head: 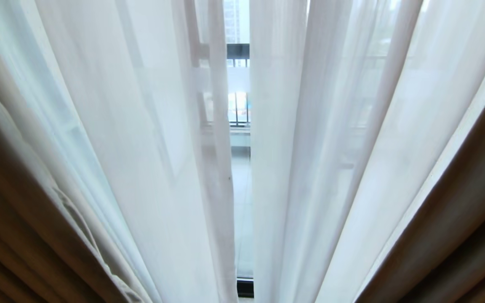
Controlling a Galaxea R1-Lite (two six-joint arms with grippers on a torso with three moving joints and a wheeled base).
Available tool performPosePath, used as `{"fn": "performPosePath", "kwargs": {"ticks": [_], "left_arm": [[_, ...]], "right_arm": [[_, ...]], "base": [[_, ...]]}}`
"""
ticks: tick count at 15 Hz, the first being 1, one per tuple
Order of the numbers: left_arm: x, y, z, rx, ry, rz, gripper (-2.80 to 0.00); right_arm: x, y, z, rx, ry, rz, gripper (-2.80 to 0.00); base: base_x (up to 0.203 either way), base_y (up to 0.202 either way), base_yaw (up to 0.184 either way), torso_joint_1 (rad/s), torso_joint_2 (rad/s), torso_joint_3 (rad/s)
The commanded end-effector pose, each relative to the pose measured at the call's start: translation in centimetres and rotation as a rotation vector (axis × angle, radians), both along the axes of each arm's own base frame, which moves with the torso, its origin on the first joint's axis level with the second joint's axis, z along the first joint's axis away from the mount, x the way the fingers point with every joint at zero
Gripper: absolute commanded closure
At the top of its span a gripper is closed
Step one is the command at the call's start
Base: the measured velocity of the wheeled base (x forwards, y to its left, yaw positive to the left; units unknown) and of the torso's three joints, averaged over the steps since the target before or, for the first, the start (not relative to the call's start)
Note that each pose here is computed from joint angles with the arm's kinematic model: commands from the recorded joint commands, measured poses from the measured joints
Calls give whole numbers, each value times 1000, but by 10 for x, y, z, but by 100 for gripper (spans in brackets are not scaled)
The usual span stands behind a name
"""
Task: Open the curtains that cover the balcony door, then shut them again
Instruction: Pull the outer curtains open on both sides
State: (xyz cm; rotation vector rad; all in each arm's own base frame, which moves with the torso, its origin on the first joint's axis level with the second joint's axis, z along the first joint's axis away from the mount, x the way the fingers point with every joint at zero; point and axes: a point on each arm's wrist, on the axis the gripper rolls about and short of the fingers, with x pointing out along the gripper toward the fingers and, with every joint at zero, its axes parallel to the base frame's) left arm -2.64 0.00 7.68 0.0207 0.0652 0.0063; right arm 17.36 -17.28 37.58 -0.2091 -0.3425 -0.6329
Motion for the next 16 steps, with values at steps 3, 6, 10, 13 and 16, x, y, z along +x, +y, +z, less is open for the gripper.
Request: {"fn": "performPosePath", "kwargs": {"ticks": [3, 6, 10, 13, 16], "left_arm": [[0, 0, 0, -1, 1, 1, 0], [0, 0, 0, -1, 1, 1, 0], [0, 0, 0, -1, 1, 1, 0], [0, 0, 0, -1, 1, 1, 0], [0, 0, 0, -1, 1, 1, 0]], "right_arm": [[-2, 2, 1, -8, -4, 1, 0], [-5, 4, 0, -9, -4, -5, -280], [-16, 16, -3, -12, -5, -6, -280], [-27, 27, -11, -6, 7, -11, -280], [-46, 47, -22, -11, 28, -17, -280]], "base": [[0, 0, 0, 0, 0, 0], [0, 0, 0, 0, 0, 0], [0, 0, 0, 0, 0, 0], [0, 0, 0, 0, 0, 0], [0, 0, 0, 0, 0, 0]]}}
